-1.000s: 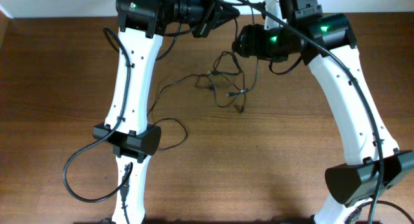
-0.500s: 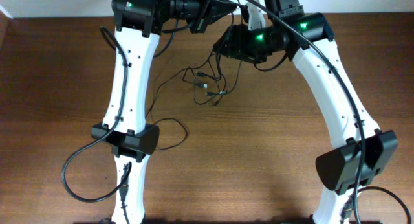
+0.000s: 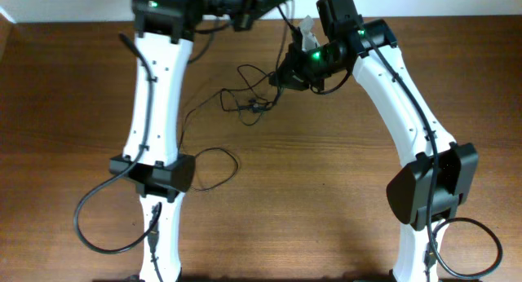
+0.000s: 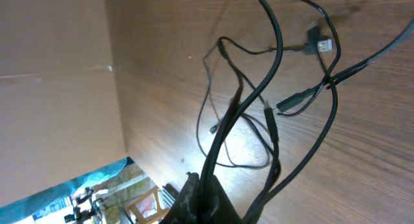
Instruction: Untangle cables
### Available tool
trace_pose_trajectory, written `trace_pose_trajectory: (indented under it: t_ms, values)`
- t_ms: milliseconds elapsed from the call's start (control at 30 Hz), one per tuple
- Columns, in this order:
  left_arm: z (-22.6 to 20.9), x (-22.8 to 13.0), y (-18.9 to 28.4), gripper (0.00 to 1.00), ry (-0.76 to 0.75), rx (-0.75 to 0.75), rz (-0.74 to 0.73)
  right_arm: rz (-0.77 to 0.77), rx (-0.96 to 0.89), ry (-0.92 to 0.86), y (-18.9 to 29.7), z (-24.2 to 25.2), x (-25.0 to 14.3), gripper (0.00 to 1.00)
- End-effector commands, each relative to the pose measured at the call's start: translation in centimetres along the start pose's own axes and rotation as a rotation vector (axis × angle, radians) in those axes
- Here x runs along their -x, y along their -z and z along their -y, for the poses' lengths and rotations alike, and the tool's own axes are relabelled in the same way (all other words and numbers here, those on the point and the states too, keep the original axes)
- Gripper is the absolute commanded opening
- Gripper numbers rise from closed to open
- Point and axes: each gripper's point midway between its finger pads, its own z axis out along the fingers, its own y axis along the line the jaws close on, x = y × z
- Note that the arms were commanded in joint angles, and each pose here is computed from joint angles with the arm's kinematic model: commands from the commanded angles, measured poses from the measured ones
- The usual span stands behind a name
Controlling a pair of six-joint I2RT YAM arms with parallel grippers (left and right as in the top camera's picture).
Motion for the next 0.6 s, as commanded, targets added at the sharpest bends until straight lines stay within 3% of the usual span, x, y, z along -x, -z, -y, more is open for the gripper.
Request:
trace_pose_trajectory:
  t_ms: [0,133,200,400,567]
  values:
    - [-0.8,5.1,4.8,0.0,-0.153,0.038,0.194,0.095,-0.097,-0.004,3.6,1.9,1.0,0.04]
    - [-6.3,10.3,10.3,0.0,-0.126,0.256,0.419,0.264,-0.276,0.064,12.2,2.0,-0.7,0.04]
    - [-8.4,11.2,11.9,0.0,-0.154,0.365,0.464,0.297,-0.312,0.112,14.4,1.5,-1.9,0.04]
    - [-14.6,11.7,16.3,0.0,-0.455,0.842,0.443,0.656,-0.456,0.138,26.7,0.1,-3.2,0.04]
    - [-15.0,11.9,18.2,0.0,-0.585,0.912,0.393,0.837,-0.527,0.009,35.0,3.3,-4.5,0.04]
